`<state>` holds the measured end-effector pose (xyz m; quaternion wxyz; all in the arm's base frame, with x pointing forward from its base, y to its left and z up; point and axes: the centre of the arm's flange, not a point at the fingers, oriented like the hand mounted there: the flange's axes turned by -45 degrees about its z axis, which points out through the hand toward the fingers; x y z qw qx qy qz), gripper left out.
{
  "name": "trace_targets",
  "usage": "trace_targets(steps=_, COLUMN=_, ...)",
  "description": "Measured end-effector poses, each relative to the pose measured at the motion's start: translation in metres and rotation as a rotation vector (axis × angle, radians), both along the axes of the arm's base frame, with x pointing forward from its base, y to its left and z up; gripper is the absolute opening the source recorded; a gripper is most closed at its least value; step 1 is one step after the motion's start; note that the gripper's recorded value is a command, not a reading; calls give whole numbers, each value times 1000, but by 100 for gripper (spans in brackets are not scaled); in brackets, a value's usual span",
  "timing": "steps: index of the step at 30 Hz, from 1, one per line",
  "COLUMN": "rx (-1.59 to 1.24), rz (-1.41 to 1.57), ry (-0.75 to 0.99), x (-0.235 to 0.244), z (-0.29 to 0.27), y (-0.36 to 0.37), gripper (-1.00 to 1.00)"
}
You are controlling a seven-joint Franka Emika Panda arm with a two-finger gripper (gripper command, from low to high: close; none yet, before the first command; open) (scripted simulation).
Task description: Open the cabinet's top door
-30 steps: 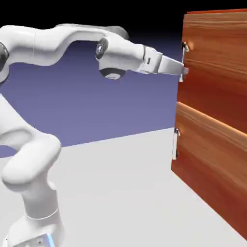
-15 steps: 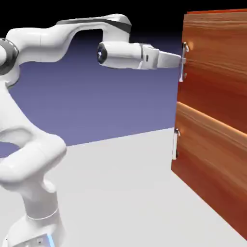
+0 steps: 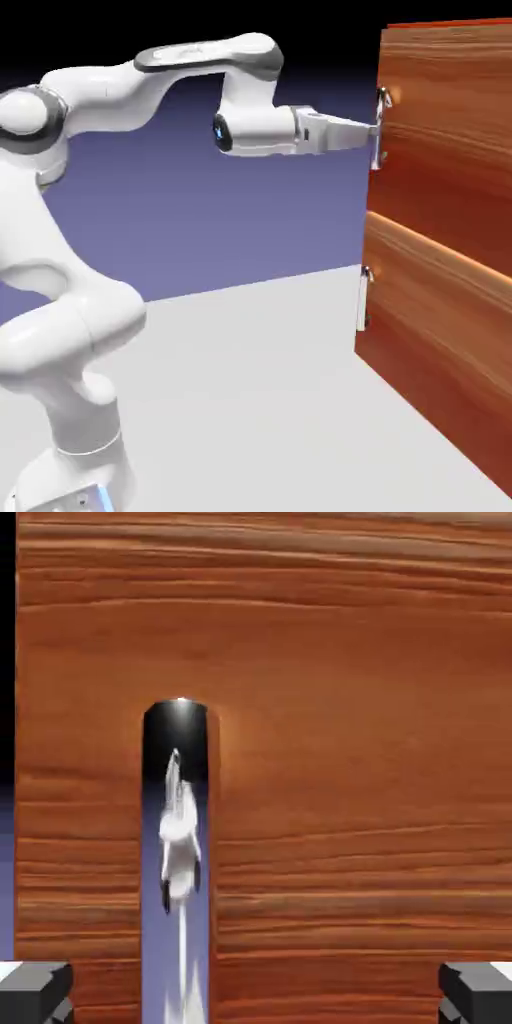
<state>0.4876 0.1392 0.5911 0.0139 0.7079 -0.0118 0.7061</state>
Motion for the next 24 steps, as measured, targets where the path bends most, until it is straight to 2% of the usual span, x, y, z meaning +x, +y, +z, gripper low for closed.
trace_targets(steps=8, rx=2, rz=2, ry=-2, x=49, z=-3, y=4, gripper=0)
trace_targets(steps=9, rx=3, rz=2, ry=-3, x=53, z=-3, y=4, gripper=-100)
trace_targets(steps=24, rx=2, rz=117, ry=-3, x=-5, z=-3, y=-15, gripper=-100)
